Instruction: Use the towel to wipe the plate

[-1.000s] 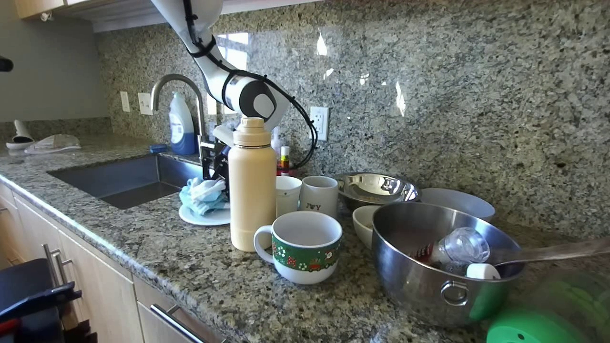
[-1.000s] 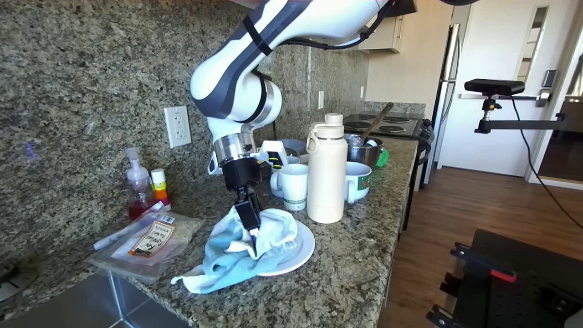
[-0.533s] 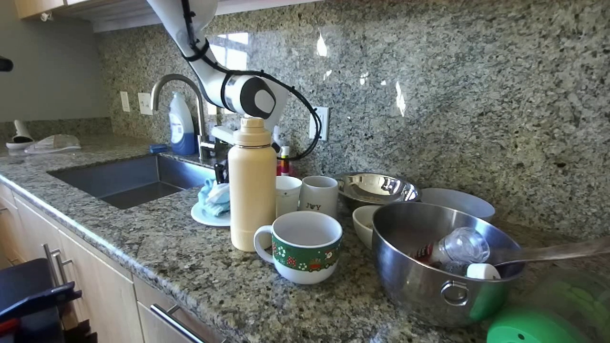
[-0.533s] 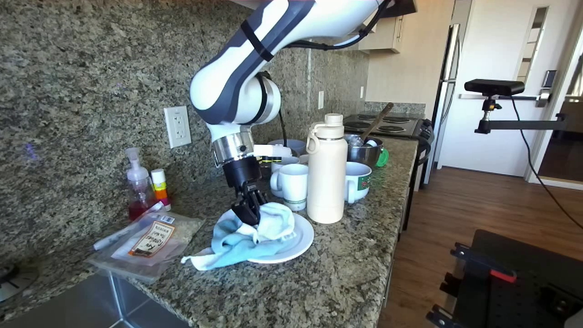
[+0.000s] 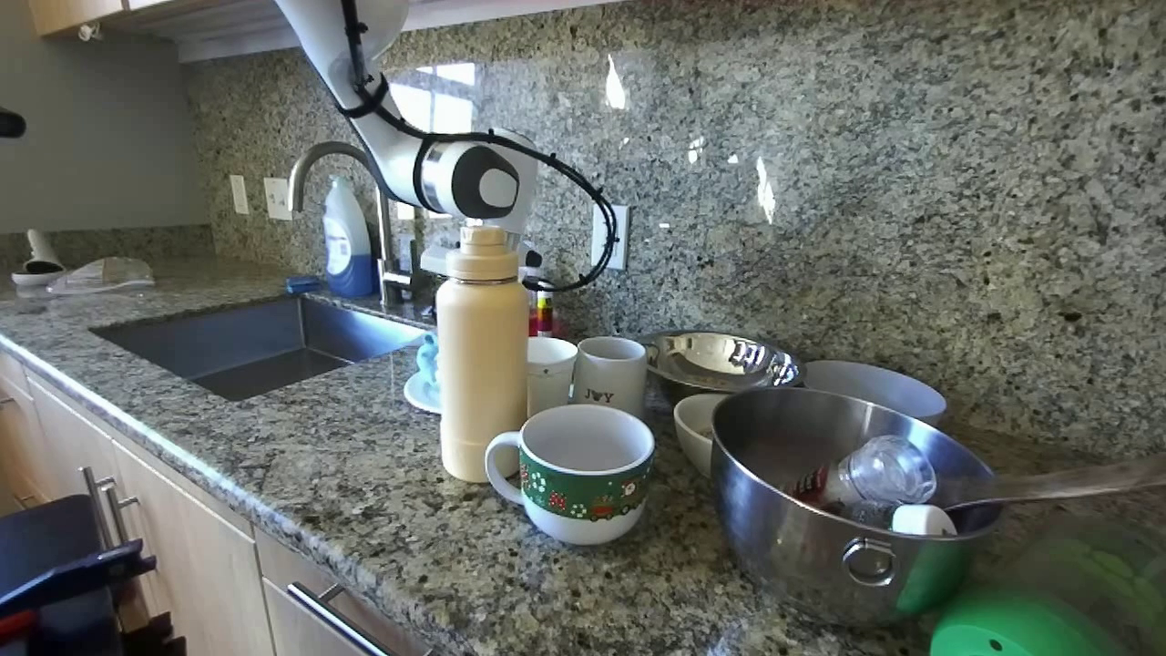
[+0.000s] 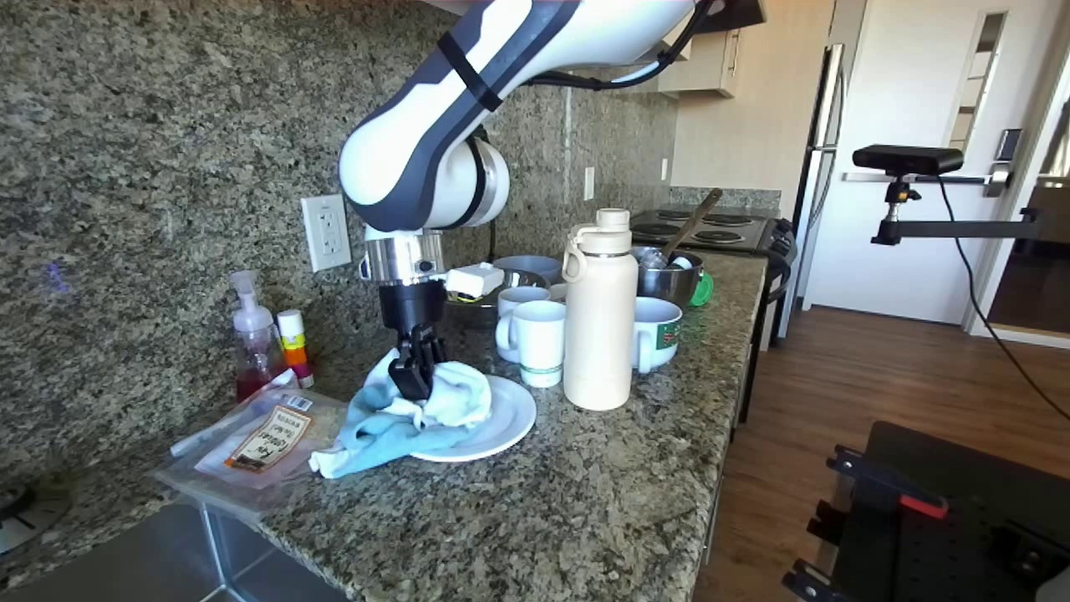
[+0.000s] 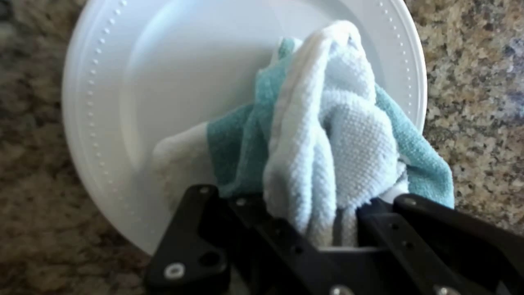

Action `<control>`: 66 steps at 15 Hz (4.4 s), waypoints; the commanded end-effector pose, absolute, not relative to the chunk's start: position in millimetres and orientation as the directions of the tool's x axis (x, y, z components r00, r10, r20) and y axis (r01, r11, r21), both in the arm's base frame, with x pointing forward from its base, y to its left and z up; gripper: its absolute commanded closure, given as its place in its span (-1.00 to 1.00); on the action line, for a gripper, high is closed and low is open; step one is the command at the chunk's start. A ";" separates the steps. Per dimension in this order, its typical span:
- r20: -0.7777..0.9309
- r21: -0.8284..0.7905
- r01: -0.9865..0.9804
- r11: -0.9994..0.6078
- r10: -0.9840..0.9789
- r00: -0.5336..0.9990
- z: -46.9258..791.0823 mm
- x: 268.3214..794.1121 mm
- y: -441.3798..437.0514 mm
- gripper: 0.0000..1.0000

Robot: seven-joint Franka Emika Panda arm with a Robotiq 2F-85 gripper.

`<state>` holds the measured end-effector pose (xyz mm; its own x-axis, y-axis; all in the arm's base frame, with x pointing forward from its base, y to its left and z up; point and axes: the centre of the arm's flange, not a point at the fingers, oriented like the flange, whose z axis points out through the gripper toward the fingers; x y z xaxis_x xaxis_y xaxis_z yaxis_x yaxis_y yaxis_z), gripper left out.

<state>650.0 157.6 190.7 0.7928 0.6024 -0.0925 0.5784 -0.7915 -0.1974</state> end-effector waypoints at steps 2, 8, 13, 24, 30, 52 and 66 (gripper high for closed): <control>-0.052 -0.407 0.615 -0.676 0.689 0.723 175.7 643.8 154.2 0.97; -0.277 -0.356 0.423 -0.833 0.527 0.804 177.8 624.4 144.2 0.97; -0.289 -0.122 0.392 -0.912 0.411 0.865 179.8 638.4 149.3 0.97; 0.032 -0.188 0.604 -0.774 0.610 0.792 215.6 645.3 152.5 0.97; 0.262 -0.153 0.635 -0.757 0.589 0.765 254.7 631.2 142.6 0.97; 0.568 -0.111 0.327 -0.939 0.210 0.796 380.4 614.1 48.4 0.97; 0.742 0.056 -0.321 -0.945 -0.176 0.647 494.5 547.9 -168.2 0.97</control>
